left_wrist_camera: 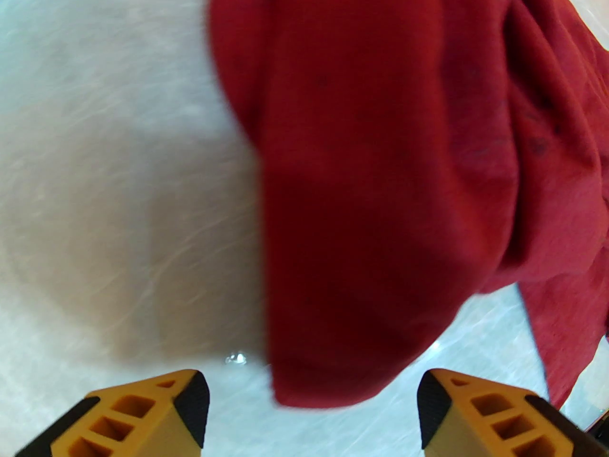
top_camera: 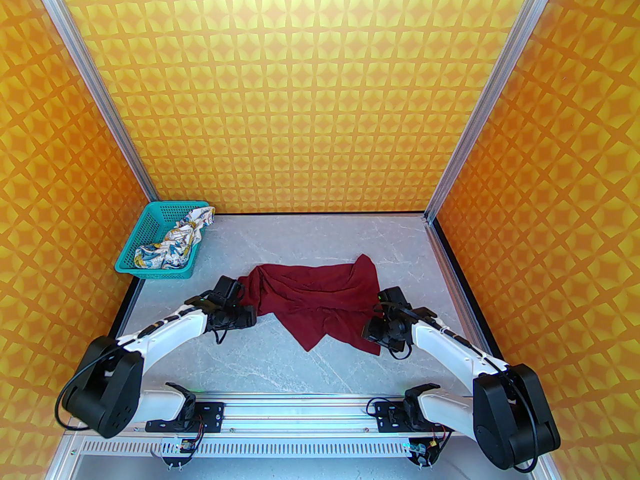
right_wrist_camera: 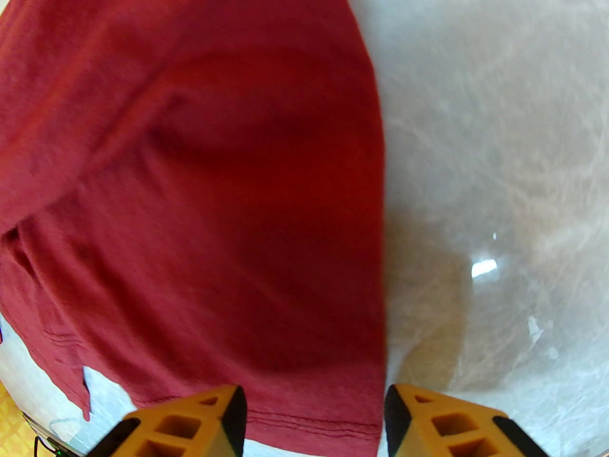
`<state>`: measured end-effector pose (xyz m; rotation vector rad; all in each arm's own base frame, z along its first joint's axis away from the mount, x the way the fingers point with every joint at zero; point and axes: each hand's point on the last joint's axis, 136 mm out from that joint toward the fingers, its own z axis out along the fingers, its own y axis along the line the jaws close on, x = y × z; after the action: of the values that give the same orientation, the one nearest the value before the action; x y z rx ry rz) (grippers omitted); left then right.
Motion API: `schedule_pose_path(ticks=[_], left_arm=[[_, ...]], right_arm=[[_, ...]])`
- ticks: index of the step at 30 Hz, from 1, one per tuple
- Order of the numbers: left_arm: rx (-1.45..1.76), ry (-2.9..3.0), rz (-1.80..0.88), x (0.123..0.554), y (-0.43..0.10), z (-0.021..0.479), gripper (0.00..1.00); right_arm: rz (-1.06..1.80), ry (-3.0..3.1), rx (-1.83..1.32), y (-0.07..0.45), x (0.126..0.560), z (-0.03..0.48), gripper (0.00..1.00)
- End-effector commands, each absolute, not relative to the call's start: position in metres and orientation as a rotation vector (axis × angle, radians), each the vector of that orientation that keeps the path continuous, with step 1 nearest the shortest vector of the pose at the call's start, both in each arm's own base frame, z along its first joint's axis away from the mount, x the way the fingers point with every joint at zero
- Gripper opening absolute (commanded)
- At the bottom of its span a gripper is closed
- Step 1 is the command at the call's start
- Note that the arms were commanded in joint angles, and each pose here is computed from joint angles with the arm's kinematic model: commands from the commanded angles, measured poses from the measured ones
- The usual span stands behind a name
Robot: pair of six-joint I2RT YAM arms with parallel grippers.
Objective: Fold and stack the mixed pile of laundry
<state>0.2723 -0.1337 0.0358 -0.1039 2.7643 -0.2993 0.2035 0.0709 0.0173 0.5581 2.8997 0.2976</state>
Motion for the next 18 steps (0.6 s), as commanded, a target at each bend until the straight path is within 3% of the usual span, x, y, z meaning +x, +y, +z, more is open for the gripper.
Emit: schedule_pose_path(ticks=[1,5,7,14,18], left_arm=[[-0.11,2.741,-0.379,0.283,-0.152,0.028,0.72],[-0.122,2.745,-0.378,0.288,-0.157,0.016,0.71],[-0.133,2.76,-0.343,0.289,-0.154,0.011,0.66],[-0.125,2.766,-0.294,0.295,-0.151,-0.001,0.3],[-0.117,2.751,-0.302,0.3,-0.154,0.01,0.07]], right_arm=[[0.357,2.9,0.587,0.08,0.2,0.013,0.47],[0.379,2.903,0.595,0.083,0.199,0.009,0.39],[0.37,2.899,0.586,0.082,0.202,0.009,0.33],[0.386,2.849,0.597,0.084,0.213,0.01,0.05],[0.422,2.777,0.583,0.087,0.226,0.028,0.0]])
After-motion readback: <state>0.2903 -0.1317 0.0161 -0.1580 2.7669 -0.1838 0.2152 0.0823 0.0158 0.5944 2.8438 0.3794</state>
